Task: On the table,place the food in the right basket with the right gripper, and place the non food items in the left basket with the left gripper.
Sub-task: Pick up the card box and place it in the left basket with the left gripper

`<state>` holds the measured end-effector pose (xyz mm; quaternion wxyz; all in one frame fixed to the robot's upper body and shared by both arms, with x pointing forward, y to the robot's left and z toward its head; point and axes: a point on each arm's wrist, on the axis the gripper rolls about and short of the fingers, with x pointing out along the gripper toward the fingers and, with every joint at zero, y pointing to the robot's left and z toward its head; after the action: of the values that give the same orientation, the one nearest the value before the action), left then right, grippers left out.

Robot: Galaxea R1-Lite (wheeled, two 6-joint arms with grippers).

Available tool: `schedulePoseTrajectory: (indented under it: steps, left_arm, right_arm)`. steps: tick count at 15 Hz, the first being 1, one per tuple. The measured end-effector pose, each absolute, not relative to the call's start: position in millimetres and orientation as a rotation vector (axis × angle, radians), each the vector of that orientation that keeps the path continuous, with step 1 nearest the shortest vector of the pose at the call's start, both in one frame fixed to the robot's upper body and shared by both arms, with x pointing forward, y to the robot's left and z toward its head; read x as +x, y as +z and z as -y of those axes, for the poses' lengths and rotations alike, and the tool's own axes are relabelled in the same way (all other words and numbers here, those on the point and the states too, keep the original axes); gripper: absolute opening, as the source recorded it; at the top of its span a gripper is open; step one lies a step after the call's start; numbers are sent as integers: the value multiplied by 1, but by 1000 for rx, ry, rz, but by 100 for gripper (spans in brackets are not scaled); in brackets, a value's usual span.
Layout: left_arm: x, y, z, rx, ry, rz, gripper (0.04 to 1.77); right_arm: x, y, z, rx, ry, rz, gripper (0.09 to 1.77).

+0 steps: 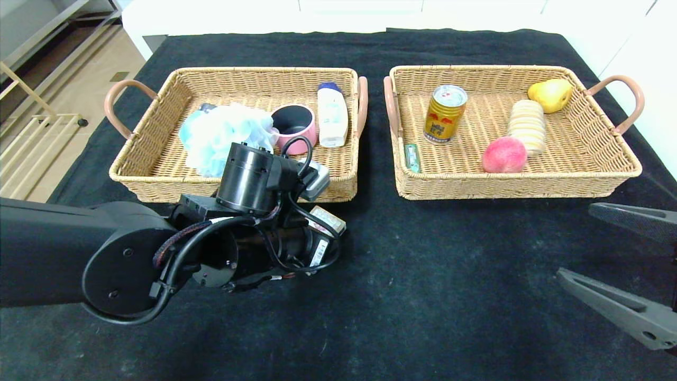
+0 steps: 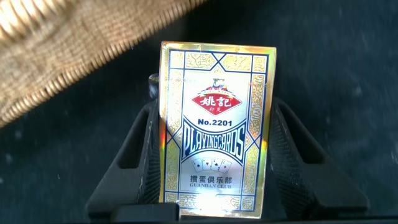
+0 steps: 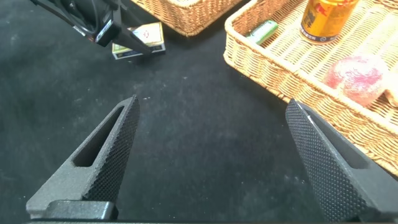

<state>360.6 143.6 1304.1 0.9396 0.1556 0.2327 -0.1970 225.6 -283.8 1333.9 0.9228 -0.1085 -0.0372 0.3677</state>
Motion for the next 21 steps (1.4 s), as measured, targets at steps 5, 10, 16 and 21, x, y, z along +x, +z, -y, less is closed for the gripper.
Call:
schedulePoseTrajectory:
  steps: [5,10,16,21]
  left_arm:
    - [345,1330,-153,300,-412,-406,104]
    - [329,1360,-162,253,-423,-306,104]
    - [340,1397,-154,192,-388,-187,103]
    - [369,1413,-139,150,-323,-96,103]
  right_arm:
    - [226,1334,283,-222,757,75,171]
    - [226,1333,283,-223,757,73,171]
    - [226,1333,283,-223,757,71,171]
    - [227,1331,282,-223,766,64,171]
